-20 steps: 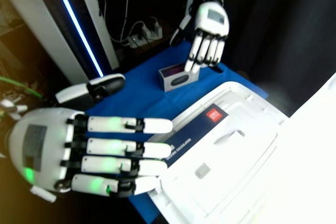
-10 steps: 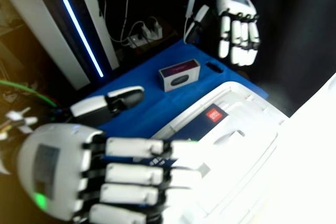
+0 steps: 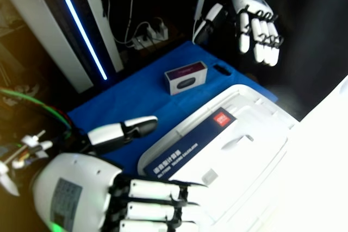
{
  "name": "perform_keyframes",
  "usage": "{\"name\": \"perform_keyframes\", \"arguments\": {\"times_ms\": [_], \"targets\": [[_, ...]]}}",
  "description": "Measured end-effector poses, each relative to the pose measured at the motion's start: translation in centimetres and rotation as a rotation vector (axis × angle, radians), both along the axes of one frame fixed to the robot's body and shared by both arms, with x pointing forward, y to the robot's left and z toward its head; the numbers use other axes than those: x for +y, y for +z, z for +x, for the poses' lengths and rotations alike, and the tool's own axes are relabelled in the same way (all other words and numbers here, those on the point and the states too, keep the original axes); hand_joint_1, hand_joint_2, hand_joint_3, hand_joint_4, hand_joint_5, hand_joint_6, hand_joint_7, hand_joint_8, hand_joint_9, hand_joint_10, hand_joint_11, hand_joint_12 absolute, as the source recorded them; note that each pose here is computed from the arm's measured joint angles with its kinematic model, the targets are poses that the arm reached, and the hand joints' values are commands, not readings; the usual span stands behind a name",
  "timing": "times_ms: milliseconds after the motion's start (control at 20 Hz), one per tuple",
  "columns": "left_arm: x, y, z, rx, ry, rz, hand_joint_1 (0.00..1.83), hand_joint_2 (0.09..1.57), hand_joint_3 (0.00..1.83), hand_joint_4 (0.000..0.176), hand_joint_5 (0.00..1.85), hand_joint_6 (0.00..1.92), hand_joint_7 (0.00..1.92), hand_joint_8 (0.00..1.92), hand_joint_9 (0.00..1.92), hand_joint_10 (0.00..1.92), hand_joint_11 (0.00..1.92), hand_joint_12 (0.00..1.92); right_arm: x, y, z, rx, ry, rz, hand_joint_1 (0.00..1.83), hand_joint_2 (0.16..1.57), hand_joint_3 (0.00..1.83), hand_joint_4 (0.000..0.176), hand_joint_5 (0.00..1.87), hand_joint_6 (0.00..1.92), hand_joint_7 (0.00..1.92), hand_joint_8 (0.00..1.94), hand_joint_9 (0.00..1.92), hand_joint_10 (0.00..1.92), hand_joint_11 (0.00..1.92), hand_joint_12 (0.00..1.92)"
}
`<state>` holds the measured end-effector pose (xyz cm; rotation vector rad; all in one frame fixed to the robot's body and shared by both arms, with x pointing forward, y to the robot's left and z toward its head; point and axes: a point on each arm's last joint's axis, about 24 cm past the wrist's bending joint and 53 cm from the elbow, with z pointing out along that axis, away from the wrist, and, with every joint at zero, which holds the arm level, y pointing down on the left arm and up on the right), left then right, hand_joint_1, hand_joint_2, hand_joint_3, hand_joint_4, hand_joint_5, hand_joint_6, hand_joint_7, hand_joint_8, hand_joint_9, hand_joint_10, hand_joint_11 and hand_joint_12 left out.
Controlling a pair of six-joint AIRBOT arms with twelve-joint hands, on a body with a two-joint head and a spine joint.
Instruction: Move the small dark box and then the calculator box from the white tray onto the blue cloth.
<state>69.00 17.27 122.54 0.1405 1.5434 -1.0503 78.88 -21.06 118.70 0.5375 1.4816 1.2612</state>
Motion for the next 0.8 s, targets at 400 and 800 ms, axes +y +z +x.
{"name": "perform_keyframes", "arguments": {"times_ms": [400, 800], "targets": [[0.2, 0.3, -0.5, -0.01, -0.01, -0.019, 0.64, 0.72, 0.0, 0.14, 0.01, 0.0, 0.14, 0.0, 0.13, 0.0, 0.0, 0.45, 0.6, -1.3, 0.1, 0.029, 0.001, -0.002, 0.94, 0.75, 0.0, 0.0, 0.65, 0.01, 0.71, 0.0, 0.66, 0.01, 0.37, 0.61], [0.3, 0.1, -0.6, -0.004, -0.006, -0.031, 0.65, 0.7, 0.0, 0.15, 0.0, 0.0, 0.15, 0.0, 0.14, 0.0, 0.0, 0.53, -0.3, -2.8, 0.3, 0.07, -0.024, 0.01, 1.3, 1.0, 0.0, 0.0, 1.29, 0.22, 1.28, 0.66, 1.38, 0.23, 0.95, 1.29]]}}
